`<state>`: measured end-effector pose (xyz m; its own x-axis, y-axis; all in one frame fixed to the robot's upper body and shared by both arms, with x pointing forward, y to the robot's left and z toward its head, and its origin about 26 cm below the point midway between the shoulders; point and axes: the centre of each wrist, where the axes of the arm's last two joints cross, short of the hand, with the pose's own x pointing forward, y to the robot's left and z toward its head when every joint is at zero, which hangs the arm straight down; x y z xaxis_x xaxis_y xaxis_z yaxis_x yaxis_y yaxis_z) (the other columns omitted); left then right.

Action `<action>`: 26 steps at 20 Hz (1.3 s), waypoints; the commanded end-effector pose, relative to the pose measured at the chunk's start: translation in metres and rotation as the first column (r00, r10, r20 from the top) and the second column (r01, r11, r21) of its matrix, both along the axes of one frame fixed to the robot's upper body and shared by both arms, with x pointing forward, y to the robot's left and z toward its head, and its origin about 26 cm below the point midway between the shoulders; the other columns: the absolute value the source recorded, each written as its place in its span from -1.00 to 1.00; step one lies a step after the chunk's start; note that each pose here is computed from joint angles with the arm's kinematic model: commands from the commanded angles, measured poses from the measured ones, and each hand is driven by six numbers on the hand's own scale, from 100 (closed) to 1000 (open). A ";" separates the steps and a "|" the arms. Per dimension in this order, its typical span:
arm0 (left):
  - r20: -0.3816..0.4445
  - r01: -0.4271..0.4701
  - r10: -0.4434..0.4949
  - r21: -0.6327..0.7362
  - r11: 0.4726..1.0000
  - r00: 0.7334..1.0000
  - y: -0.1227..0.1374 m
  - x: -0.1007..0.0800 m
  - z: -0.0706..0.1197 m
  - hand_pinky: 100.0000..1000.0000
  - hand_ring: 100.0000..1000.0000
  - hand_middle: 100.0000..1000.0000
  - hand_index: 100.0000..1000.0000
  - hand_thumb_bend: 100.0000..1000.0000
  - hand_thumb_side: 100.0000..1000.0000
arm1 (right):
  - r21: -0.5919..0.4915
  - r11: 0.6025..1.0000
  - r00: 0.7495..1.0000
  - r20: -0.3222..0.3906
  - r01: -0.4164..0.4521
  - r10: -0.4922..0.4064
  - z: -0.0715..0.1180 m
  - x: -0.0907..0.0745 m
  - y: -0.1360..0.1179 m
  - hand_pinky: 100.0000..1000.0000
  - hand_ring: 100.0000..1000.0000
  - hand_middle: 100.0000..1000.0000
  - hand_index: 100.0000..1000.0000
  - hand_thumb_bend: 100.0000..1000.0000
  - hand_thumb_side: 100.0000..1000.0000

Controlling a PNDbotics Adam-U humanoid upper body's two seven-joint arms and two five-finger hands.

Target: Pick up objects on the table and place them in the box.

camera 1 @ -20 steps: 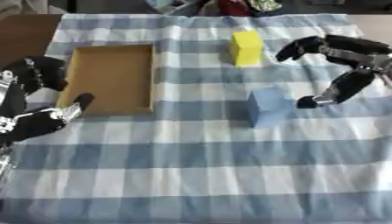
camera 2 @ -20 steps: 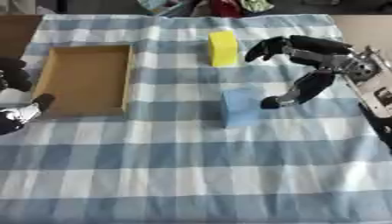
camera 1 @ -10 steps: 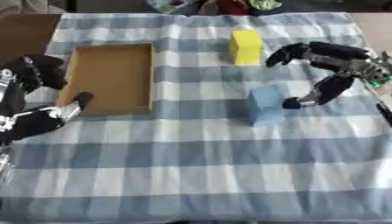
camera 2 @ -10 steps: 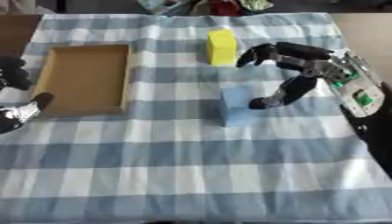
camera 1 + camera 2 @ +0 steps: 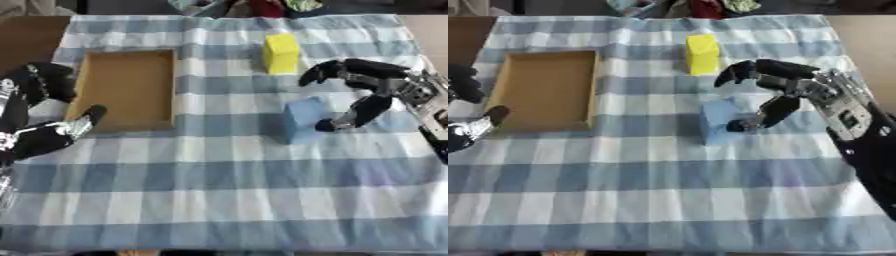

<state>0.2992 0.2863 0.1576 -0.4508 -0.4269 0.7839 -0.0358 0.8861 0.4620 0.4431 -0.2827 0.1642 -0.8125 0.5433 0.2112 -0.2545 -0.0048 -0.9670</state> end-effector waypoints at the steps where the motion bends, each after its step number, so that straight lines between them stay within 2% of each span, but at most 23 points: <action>1: 0.017 0.003 -0.004 0.016 1.000 1.000 0.002 0.000 0.006 0.10 0.02 -0.05 0.31 0.09 -1.00 | -0.053 0.998 0.999 0.021 -0.035 0.036 0.007 0.002 -0.003 0.55 0.74 0.64 0.74 -0.03 0.21; 12: 0.018 0.006 -0.007 0.016 1.000 1.000 0.001 0.000 0.006 0.10 0.02 -0.05 0.31 0.08 -1.00 | -0.061 0.998 1.000 -0.010 -0.026 0.026 -0.010 0.004 0.001 0.54 0.72 0.62 0.72 -0.10 0.25; 20: 0.018 0.009 -0.009 0.015 1.000 1.000 0.001 0.000 0.006 0.10 0.02 -0.05 0.31 0.08 -1.00 | -0.072 0.997 1.000 0.000 -0.009 0.009 -0.014 0.005 0.000 0.52 0.68 0.56 0.71 -0.21 0.25; 24: 0.018 0.010 -0.010 0.015 1.000 1.000 0.001 0.000 0.006 0.10 0.02 -0.05 0.31 0.08 -1.00 | -0.057 0.998 1.000 0.021 -0.008 0.009 -0.013 0.005 0.000 0.47 0.59 0.44 0.61 -0.30 0.17; 26: 0.017 0.010 -0.010 0.015 1.000 1.000 0.001 0.000 0.006 0.10 0.02 -0.05 0.31 0.08 -1.00 | -0.038 0.999 0.999 0.040 -0.008 0.010 -0.011 0.005 0.001 0.44 0.52 0.28 0.48 -0.39 0.09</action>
